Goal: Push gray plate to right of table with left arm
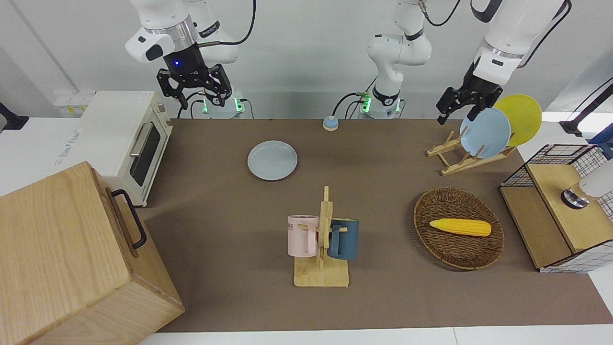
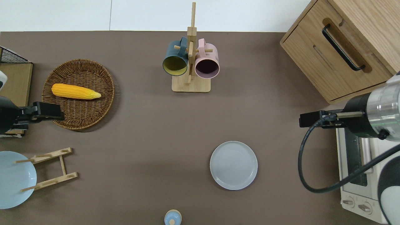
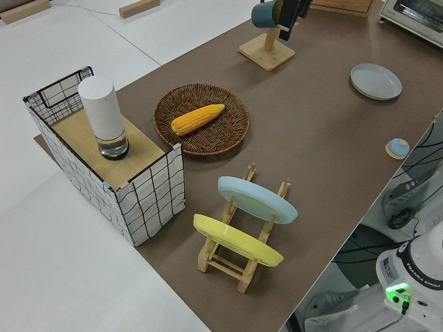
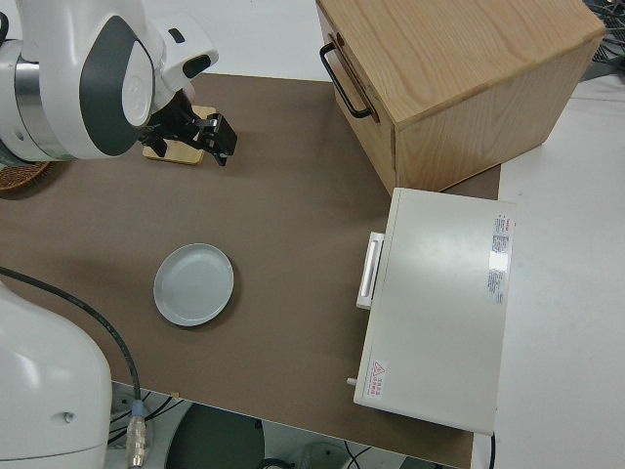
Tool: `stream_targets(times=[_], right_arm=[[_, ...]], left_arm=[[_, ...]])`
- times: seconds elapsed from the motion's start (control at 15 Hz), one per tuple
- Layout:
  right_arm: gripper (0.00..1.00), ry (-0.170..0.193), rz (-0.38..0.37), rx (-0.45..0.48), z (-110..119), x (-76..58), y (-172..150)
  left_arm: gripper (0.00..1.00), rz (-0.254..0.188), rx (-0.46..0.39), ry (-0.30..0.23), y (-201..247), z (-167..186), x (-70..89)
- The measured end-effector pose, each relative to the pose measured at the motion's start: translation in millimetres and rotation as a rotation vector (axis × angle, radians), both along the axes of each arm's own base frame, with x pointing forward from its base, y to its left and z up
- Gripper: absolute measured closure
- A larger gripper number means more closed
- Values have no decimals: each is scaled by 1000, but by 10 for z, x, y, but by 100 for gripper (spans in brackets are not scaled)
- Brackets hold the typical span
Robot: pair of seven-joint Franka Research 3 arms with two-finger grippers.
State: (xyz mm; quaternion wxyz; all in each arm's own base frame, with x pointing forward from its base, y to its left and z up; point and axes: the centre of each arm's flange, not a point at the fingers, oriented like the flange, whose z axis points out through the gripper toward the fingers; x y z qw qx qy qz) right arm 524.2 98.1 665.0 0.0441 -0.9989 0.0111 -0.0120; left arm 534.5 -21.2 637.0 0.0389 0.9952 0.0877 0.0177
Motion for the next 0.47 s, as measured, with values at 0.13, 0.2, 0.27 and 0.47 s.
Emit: stream_targets(times=[0.13,0.2,0.27,0.47], right_arm=[[0,0,0,0,0,0,0],[0,0,0,0,0,0,0],[0,0,0,0,0,0,0],[0,0,0,0,0,0,0]], left_arm=[[0,-1,0,-1,-8,4,0],[0,-2,0,-1,-13,6,0],[0,-2,0,-1,-15,7,0],[0,0,0,-2,-10,9,0]])
